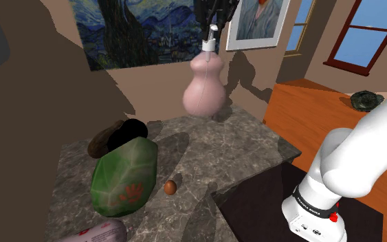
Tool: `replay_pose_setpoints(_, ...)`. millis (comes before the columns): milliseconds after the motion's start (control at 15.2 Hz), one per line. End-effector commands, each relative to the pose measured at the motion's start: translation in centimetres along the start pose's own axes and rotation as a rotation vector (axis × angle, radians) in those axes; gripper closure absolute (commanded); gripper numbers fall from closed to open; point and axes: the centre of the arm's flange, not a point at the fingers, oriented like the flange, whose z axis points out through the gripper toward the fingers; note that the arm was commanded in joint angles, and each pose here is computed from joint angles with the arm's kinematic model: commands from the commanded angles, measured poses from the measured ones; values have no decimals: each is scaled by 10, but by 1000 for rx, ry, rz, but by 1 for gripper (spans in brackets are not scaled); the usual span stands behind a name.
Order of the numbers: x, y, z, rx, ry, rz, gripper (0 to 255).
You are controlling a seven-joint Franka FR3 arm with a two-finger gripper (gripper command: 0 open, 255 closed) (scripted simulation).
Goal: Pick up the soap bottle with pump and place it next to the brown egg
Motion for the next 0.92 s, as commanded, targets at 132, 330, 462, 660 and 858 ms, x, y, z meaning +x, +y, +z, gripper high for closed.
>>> replay_pose_setpoints(132,-4,0,21,1,2,0,255)
replay_pose_setpoints(330,-7,0,37,1,2,0,255)
replay_pose_setpoints(462,-9,0,47,1,2,0,255)
replay_pose_setpoints(660,-11,-1,63,1,2,0,255)
replay_pose_setpoints(858,-14,-1,78,1,2,0,255)
